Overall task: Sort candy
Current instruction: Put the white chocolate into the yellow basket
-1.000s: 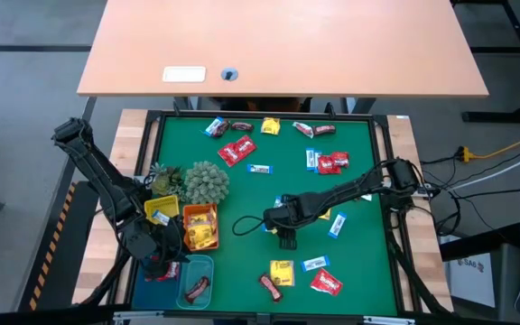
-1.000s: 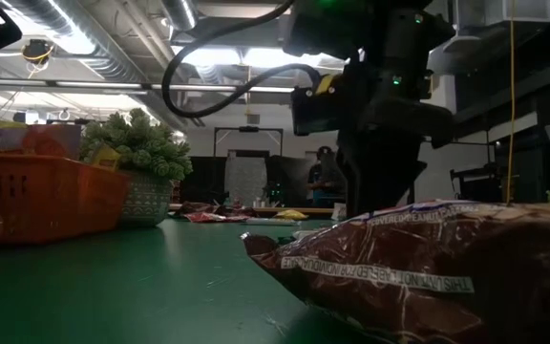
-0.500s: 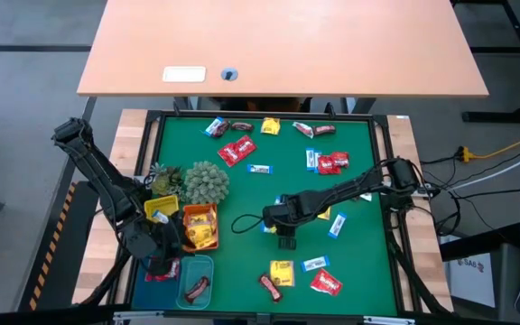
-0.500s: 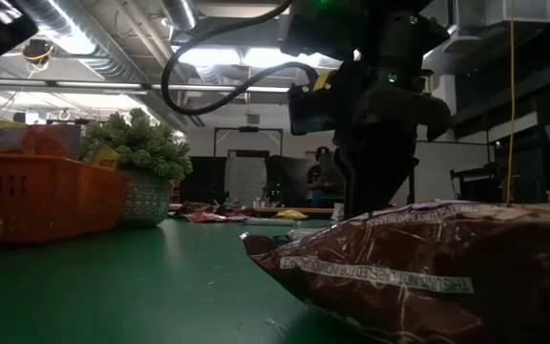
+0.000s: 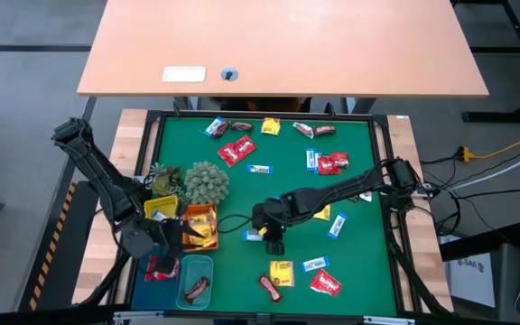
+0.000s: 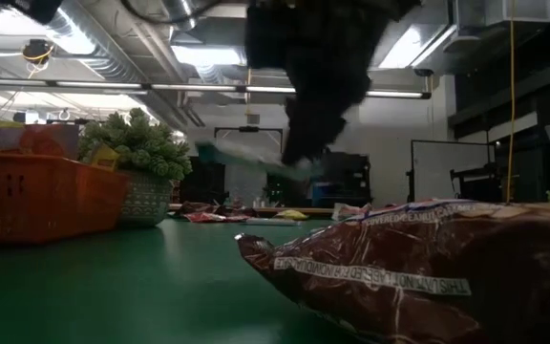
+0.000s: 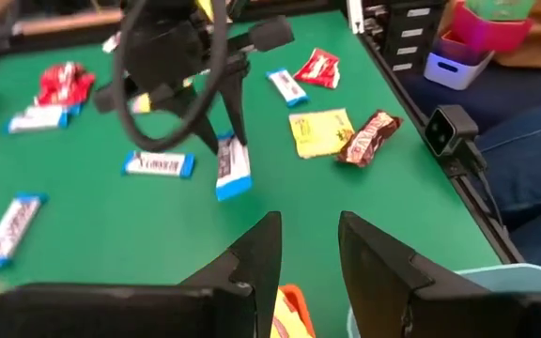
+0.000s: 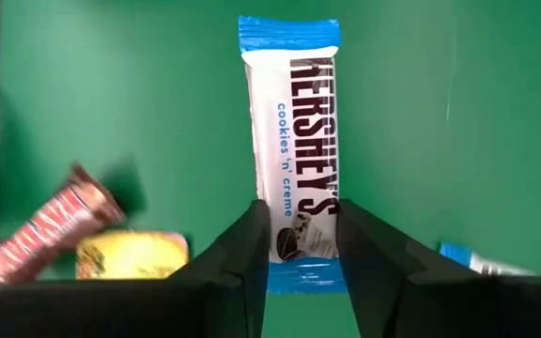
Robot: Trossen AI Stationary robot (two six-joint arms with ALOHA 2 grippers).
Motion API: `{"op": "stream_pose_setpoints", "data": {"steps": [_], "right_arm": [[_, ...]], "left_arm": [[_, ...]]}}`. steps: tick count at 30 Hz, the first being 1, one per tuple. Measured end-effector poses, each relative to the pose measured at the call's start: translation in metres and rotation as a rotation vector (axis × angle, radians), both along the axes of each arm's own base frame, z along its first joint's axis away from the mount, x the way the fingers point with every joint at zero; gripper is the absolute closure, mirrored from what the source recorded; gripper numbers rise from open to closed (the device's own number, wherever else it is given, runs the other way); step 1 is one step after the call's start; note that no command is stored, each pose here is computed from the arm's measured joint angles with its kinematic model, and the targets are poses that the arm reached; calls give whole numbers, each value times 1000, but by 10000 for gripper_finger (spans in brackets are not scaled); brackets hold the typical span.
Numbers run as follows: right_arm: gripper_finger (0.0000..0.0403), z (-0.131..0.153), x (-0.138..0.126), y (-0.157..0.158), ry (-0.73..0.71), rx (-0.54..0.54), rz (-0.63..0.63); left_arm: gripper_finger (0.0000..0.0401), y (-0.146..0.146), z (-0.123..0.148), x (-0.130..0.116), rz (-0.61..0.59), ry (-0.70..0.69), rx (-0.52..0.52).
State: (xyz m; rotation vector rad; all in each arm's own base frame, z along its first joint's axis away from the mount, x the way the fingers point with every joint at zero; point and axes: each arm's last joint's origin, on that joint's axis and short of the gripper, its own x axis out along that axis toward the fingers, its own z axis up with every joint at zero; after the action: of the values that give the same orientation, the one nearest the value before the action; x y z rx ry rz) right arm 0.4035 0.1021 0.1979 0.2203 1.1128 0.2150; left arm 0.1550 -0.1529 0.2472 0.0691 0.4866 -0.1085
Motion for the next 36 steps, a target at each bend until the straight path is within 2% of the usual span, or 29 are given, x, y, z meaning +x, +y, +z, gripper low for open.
{"op": "stream_pose_setpoints", "data": {"steps": [6,15,20,32,36], "right_arm": [[291,29,17,4,-162,46,6],[290,69,35,11,-384,200,22],[290,79,38,12,-405,254,-4],[290,81,39,12,-401,277,-28],[290,85,41,13,-421,321,-61]], "left_arm": [[298,1,6,6,-26,-65,77],[298,7,11,16,-69,-129,237],[298,8,14,18,-102,-155,291],[298,7,16,19,-121,-184,320],[298,6,18,19,-119,-194,312]]}}
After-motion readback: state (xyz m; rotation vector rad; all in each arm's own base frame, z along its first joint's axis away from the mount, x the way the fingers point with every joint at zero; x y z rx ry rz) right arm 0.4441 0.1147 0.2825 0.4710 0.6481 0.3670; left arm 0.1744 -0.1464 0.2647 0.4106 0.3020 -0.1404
